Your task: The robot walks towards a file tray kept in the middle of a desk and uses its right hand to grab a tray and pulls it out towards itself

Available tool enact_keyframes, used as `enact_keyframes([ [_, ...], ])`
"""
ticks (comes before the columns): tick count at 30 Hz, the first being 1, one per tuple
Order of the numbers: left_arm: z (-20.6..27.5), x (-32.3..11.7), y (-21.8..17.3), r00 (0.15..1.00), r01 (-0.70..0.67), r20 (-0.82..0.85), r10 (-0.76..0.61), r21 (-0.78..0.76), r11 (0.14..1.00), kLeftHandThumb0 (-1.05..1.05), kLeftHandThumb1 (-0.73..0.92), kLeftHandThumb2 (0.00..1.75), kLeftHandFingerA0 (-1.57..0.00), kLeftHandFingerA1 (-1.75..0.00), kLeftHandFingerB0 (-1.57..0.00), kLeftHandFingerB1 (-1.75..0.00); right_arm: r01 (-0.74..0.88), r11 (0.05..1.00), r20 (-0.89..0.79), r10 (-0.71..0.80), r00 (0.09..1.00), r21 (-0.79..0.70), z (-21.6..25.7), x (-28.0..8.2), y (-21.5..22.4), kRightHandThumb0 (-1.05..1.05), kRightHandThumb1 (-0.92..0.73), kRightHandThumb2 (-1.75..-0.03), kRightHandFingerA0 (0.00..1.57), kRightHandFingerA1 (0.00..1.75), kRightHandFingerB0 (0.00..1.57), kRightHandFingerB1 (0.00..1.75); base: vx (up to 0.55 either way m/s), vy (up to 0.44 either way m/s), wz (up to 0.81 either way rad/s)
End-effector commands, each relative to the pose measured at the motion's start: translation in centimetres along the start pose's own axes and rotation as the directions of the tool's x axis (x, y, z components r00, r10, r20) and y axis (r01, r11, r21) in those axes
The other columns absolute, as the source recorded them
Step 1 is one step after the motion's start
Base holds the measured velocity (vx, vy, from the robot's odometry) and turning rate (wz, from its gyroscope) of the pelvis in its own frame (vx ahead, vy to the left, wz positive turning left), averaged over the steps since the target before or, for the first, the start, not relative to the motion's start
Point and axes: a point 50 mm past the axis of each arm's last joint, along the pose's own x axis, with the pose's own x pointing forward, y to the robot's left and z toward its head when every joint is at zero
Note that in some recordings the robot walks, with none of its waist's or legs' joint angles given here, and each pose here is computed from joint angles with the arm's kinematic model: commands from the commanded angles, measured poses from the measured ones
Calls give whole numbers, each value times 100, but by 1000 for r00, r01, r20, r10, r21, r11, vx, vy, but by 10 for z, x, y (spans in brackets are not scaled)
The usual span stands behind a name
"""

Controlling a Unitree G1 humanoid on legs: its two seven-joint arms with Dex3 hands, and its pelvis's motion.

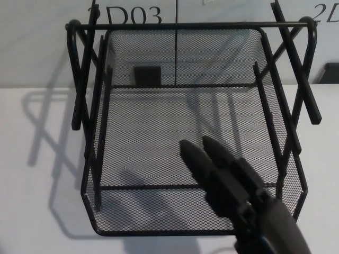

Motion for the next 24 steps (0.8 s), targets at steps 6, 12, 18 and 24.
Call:
enact_keyframes([
  [6, -1, -5, 19, 999, -14, -31, 17, 98, 995, -57, 43, 55, -56, -74, -36, -56, -591, 662, -515, 342, 786, -462, -64, -2, 91, -77, -49, -81, 0, 5, 0, 1, 0, 0, 0],
  [12, 1, -4, 19, 1000, -6, -28, 9, 119, 993, -54, 43, 56, -54, -72, -34, -54, -589, 661, -522, 333, 786, -465, -61, -1, 94, -78, -50, -81, 0, 4, 0, 0, 0, 0, 0],
  [18, 6, -1, 21, 1000, -17, -23, 20, 115, 993, -56, 44, 55, -54, -74, -37, -53, -602, 657, -540, 336, 772, -453, -64, -3, 102, -77, -50, -81, 0, 3, 0, 1, 0, 0, 0],
  [24, 14, 1, 21, 1000, 6, 3, -7, 121, 993, -58, 46, 54, -61, -82, -36, -53, -605, 659, -550, 331, 767, -446, -66, -4, 105, -78, -50, -81, 0, 1, 0, 0, 0, 0, 0],
])
